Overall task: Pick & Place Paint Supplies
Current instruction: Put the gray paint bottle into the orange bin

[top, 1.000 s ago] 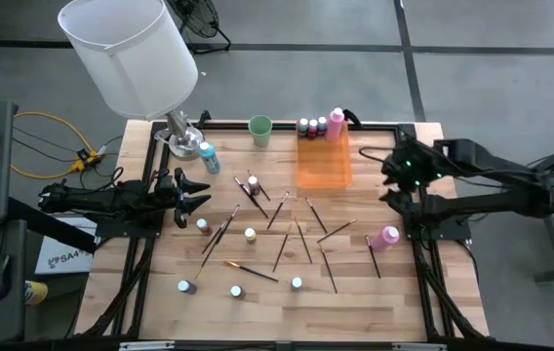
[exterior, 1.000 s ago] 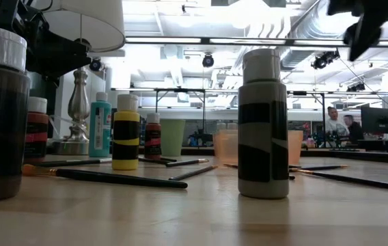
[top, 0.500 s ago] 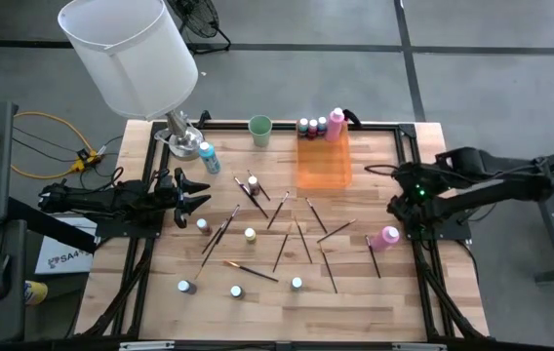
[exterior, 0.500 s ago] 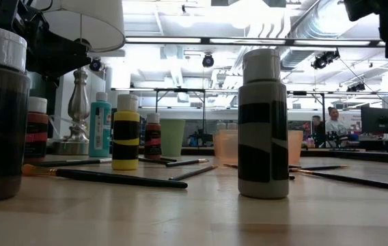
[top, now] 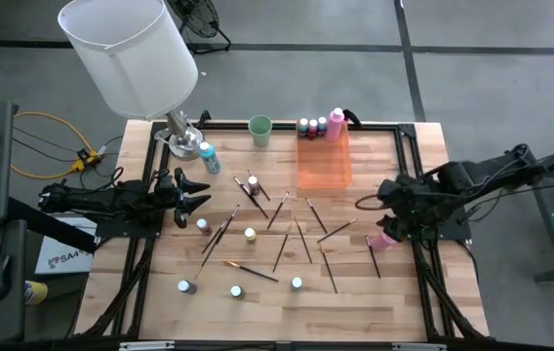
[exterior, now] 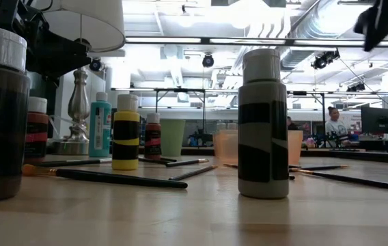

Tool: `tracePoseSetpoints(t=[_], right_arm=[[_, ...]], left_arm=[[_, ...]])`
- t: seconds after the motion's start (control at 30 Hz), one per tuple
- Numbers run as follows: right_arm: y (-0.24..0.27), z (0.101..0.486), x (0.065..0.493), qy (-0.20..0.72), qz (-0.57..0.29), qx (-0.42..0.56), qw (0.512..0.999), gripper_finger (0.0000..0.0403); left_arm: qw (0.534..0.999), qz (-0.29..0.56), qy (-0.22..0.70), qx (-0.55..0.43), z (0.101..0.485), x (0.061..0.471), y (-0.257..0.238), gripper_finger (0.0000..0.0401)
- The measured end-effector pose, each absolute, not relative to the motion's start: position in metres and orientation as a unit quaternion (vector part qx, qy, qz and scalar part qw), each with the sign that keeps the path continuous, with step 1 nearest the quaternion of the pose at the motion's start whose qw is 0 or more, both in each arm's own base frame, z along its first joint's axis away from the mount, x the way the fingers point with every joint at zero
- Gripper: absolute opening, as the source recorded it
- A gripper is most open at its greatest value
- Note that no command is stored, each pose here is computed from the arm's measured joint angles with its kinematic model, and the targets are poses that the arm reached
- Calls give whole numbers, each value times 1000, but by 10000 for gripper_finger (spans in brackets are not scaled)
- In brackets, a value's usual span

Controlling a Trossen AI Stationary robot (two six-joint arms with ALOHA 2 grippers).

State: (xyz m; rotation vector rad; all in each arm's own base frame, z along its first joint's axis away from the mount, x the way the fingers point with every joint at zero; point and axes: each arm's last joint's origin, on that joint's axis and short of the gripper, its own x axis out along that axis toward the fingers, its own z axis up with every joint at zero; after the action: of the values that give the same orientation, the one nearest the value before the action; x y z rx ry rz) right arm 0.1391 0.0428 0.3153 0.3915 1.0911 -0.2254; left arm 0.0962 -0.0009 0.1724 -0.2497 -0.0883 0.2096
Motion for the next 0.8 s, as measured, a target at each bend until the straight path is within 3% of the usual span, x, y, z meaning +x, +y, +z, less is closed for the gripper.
tracePoseSetpoints(t=[0.37,0.8], right_arm=[[86,305,225,383,68,16,921,258],[128,246,295,366,172,-13,914,258]], left_arm=[[986,104,-44,-124,172,96,-1,168],[986,104,-44,-124,172,96,-1,168]])
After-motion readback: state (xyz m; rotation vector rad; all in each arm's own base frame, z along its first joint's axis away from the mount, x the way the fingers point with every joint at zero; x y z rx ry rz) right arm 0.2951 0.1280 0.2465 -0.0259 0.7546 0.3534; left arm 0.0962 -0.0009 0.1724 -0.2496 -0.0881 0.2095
